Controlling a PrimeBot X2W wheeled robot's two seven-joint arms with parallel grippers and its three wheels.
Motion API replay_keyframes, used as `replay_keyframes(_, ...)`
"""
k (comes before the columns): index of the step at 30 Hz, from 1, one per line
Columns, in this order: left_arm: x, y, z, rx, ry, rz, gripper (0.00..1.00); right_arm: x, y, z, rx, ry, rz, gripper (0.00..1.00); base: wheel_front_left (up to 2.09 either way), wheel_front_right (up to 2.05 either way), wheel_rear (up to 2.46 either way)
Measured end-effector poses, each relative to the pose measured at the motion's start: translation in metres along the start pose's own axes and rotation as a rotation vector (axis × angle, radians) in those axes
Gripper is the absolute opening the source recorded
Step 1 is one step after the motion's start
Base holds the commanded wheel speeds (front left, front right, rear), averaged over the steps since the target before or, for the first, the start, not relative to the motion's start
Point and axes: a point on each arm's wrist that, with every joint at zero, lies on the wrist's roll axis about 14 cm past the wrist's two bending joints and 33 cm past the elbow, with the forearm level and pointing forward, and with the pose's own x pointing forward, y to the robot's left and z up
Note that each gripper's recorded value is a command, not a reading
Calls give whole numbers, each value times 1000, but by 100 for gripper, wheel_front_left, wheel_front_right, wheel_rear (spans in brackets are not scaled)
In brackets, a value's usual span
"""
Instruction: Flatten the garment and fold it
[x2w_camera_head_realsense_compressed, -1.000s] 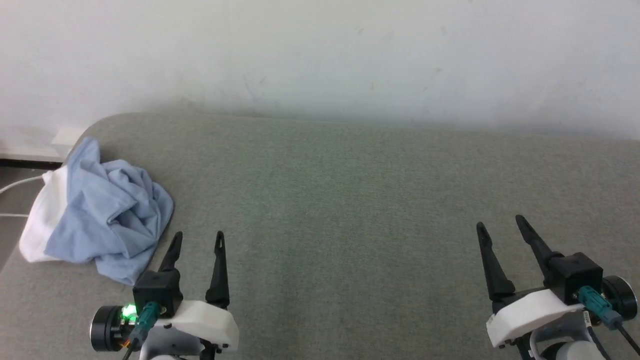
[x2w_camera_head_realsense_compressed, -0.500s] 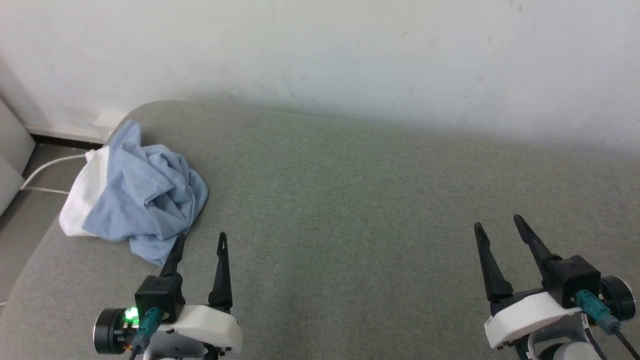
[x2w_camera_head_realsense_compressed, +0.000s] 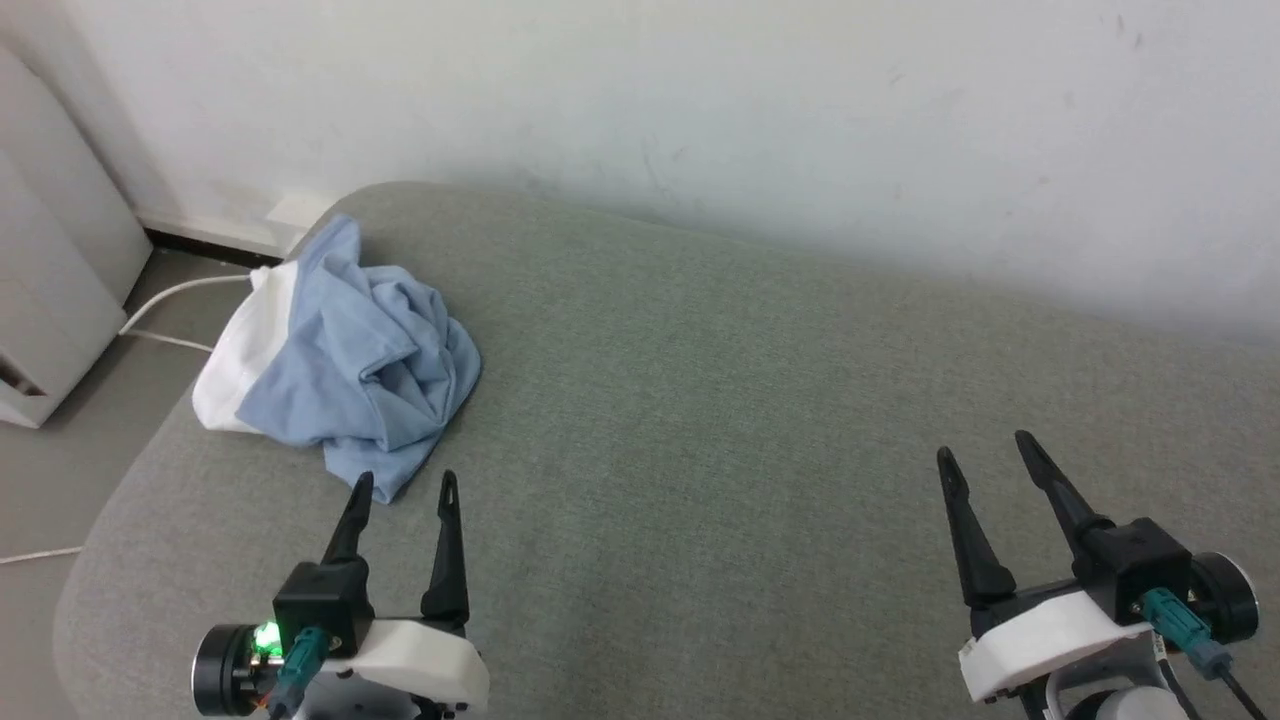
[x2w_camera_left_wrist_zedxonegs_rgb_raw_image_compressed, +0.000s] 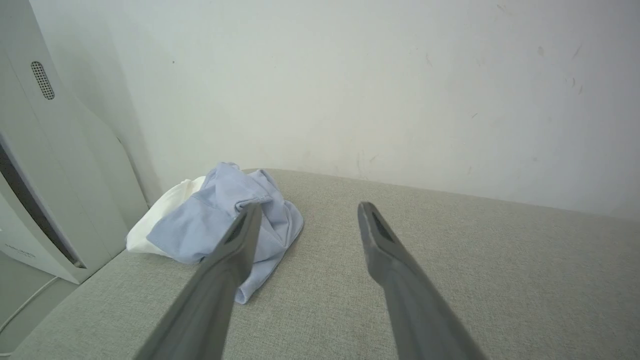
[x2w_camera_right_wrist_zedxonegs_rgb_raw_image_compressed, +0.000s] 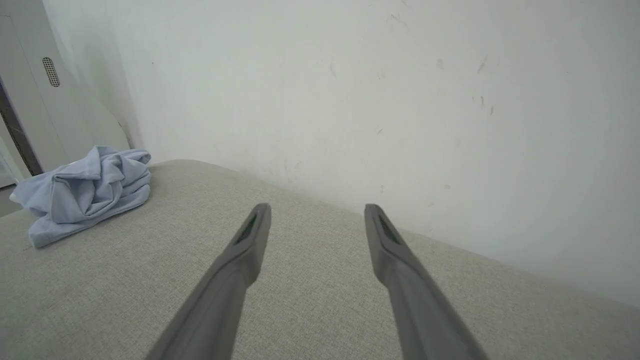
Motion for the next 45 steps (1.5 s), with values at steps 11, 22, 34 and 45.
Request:
replay_keyframes(11,-11,18,3,5,-19,60,100,10,22,0,15,-14,68,100,0,0,0)
replay_keyframes(22,-21,31,4,3,-33,110,100,18,38,-2,25,-26,119,100,0,0,0)
replay_keyframes(34,-26,41,1,-12,-30,159,100,26,49,-15,46,-11,157,100,0,0,0)
replay_keyframes(45,-2,53,-4,2,-14,190,100,38,63,-34,33,8,214,100,0,0,0)
